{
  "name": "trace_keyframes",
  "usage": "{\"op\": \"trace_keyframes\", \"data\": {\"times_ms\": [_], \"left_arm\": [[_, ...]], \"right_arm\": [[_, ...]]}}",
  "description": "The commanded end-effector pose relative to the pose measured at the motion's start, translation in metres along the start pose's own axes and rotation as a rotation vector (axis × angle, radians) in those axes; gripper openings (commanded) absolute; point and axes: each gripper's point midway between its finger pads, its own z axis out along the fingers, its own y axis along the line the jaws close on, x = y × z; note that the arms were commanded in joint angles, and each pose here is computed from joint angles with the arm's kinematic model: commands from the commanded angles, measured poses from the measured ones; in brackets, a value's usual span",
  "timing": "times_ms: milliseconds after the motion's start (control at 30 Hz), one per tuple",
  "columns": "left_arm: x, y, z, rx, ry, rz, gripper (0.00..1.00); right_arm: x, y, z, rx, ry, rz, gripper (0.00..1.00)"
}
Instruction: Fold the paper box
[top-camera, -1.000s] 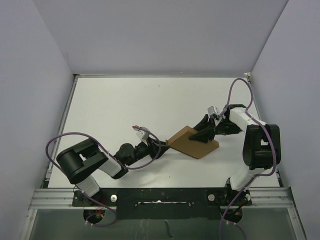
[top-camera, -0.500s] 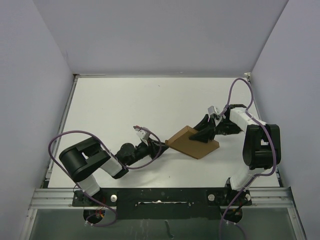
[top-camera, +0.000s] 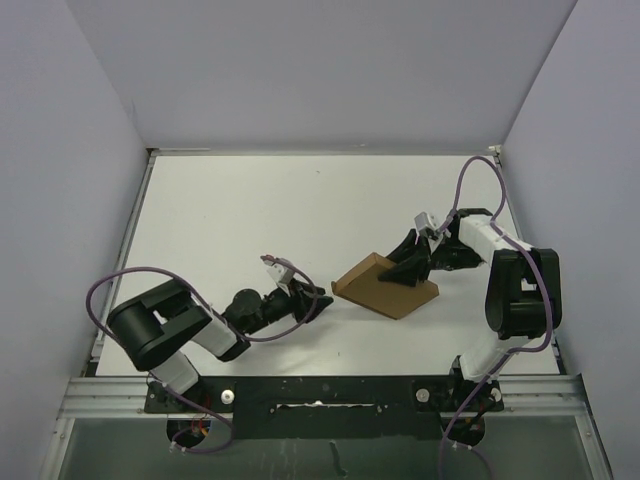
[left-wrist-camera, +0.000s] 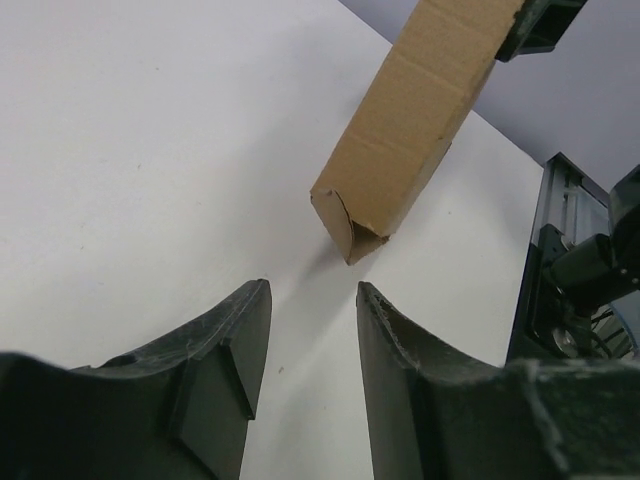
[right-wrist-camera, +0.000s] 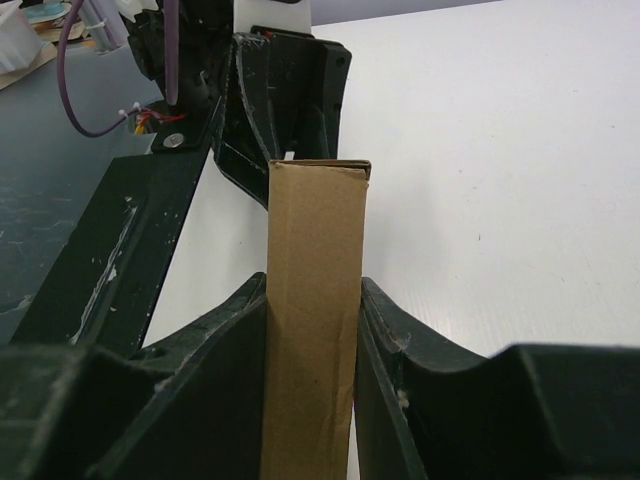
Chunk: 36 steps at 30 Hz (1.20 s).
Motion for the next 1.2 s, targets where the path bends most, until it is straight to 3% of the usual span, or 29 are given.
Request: {"op": "trace_keyframes", "data": {"times_ms": [0, 367, 867, 1167], "left_arm": [[-0.041, -0.029, -0.022, 0.101, -0.136, 0.055, 0.39], [-0.062, -0.048, -0.028, 0.046, -0.229, 0.345, 0.42], [-0.050, -0.027, 0.009, -0.039, -0.224, 0.306, 0.35], [-0.050, -0.022, 0.012, -0.063, -0.226, 0.294, 0.22]], "right_arm": [[-0.029, -0.020, 0.001, 0.077, -0.099, -0.161, 0.17], [-0.033, -0.021, 0.000, 0.078, -0.099, -0.148, 0.17], [-0.030, -0.020, 0.002, 0.064, -0.094, -0.138, 0.17], [-0.031, -0.019, 0.003, 0.064, -0.094, -0.139, 0.17]]}}
